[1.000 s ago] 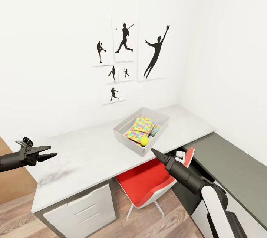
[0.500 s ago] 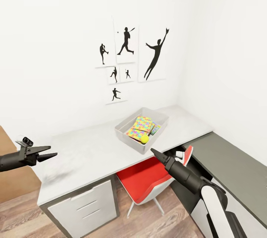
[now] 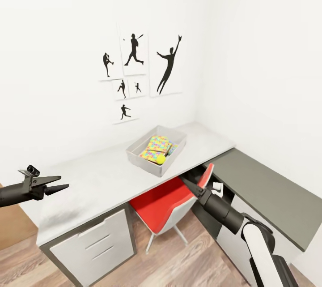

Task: Put all the toys in the child's room - the three board games (two on the bed and one on the table), the two jigsaw puzzles on the table, and the tennis ball on the table - inside the toy box on the table in the child's room.

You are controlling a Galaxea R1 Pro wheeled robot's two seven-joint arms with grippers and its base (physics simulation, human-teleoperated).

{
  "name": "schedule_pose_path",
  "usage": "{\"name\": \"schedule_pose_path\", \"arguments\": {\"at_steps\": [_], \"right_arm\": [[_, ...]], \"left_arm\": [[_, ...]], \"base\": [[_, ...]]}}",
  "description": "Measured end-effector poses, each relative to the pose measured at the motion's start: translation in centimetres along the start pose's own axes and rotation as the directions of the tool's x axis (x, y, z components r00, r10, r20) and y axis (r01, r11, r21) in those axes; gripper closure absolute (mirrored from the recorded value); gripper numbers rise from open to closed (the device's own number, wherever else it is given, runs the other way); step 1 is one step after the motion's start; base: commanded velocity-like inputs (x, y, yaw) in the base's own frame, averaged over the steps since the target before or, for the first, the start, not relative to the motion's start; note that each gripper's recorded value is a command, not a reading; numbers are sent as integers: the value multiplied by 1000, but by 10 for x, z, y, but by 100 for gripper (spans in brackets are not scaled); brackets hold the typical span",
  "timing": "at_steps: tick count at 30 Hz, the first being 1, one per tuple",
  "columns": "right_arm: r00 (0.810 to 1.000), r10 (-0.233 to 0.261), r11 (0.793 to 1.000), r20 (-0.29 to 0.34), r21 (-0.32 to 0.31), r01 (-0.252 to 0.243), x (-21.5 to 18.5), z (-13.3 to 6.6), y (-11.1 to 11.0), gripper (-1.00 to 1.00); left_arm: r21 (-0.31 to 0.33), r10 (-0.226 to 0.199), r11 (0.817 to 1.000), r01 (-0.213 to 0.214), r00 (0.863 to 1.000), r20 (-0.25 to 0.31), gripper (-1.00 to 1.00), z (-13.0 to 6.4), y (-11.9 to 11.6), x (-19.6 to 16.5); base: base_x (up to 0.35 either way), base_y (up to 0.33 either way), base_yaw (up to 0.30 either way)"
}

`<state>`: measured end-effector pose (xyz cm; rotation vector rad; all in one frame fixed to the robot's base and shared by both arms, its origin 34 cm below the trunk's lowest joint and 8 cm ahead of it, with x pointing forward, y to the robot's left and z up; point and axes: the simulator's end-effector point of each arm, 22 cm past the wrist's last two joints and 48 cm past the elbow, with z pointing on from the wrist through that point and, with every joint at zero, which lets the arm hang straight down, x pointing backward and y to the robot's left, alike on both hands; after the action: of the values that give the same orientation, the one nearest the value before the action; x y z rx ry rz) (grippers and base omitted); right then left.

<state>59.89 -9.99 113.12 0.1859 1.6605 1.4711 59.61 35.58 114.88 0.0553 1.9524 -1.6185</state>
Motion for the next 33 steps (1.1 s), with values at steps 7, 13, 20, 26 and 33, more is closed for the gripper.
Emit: {"name": "schedule_pose_path", "arguments": {"at_steps": [7, 13, 20, 26, 33], "right_arm": [[1000, 0, 1000, 0, 0, 0, 0, 0, 0, -100], [1000, 0, 1000, 2, 0, 0, -1, 0, 0, -100], [1000, 2, 1000, 2, 0, -2, -1, 0, 0, -100], [1000, 2, 1000, 2, 0, -2, -1, 0, -1, -100], [1000, 2, 1000, 3, -1, -2, -1, -1, 0, -100]], "left_arm": [[-2, 1, 1000, -1, 1000, 0, -100, -1, 0, 0], [-2, 1, 1000, -1, 1000, 0, -100, -1, 0, -1], [-3, 2, 1000, -2, 1000, 0, -100, -2, 0, -1], [-5, 2, 1000, -2, 1000, 0, -100, -2, 0, -1], [-5, 1, 1000, -1, 1000, 1, -100, -2, 0, -1]], "base": [[-290, 101, -280], [-293, 119, -281], [-294, 126, -281], [-294, 124, -281], [-269, 89, -281]]}}
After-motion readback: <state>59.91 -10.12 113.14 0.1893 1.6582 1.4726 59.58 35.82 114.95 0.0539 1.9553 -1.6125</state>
